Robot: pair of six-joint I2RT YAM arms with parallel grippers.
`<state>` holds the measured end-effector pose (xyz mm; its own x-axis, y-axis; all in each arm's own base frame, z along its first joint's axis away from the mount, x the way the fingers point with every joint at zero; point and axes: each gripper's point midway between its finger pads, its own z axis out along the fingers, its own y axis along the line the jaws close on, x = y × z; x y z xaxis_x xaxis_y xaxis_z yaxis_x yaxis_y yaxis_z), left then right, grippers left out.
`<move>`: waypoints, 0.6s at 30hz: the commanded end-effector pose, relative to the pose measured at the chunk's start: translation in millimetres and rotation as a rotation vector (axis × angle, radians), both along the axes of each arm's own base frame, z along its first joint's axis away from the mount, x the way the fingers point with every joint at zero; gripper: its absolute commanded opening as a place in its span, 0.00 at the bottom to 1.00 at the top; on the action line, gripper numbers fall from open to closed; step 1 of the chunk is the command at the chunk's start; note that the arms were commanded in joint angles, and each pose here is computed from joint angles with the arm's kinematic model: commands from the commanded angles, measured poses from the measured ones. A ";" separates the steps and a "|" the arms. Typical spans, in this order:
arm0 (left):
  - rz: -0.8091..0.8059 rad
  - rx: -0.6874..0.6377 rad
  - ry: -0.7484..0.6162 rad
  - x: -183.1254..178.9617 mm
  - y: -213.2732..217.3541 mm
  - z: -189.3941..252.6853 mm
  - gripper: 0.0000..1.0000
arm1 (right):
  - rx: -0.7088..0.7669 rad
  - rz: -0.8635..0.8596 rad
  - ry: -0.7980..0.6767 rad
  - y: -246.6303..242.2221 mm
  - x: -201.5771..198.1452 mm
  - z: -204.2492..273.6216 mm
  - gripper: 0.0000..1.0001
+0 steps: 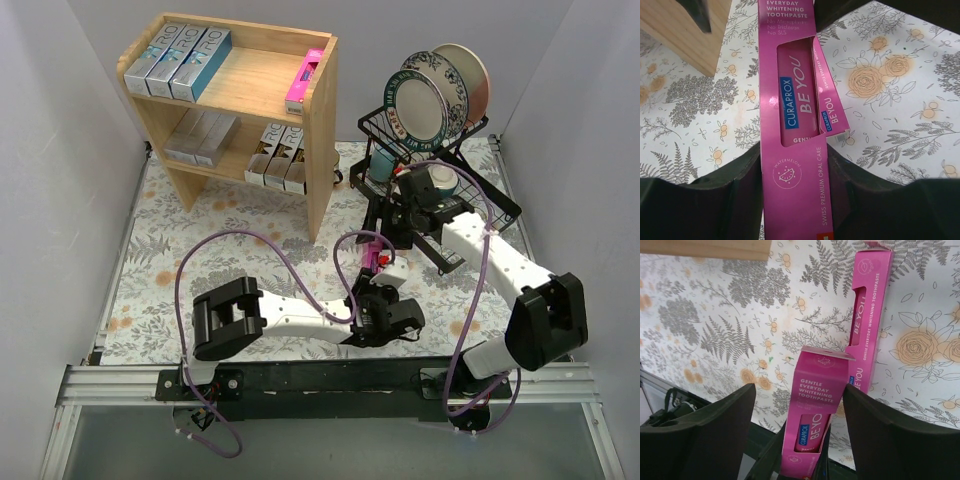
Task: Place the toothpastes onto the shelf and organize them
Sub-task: Pick up the toothpaste from the center of the board.
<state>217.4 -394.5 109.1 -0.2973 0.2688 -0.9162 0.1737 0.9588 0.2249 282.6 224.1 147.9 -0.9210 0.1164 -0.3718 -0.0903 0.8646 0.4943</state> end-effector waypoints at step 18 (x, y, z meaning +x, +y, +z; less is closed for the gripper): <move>-0.217 -0.286 0.167 -17.9 20.2 133.2 0.09 | -0.160 -0.508 -0.825 -168.3 26.5 209.9 0.92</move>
<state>190.2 -389.7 192.3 -0.4299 0.1166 -0.8953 0.3682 0.9281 -0.0560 315.0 96.9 316.7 -0.4277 0.3542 -0.8316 -0.0412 0.9114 0.4094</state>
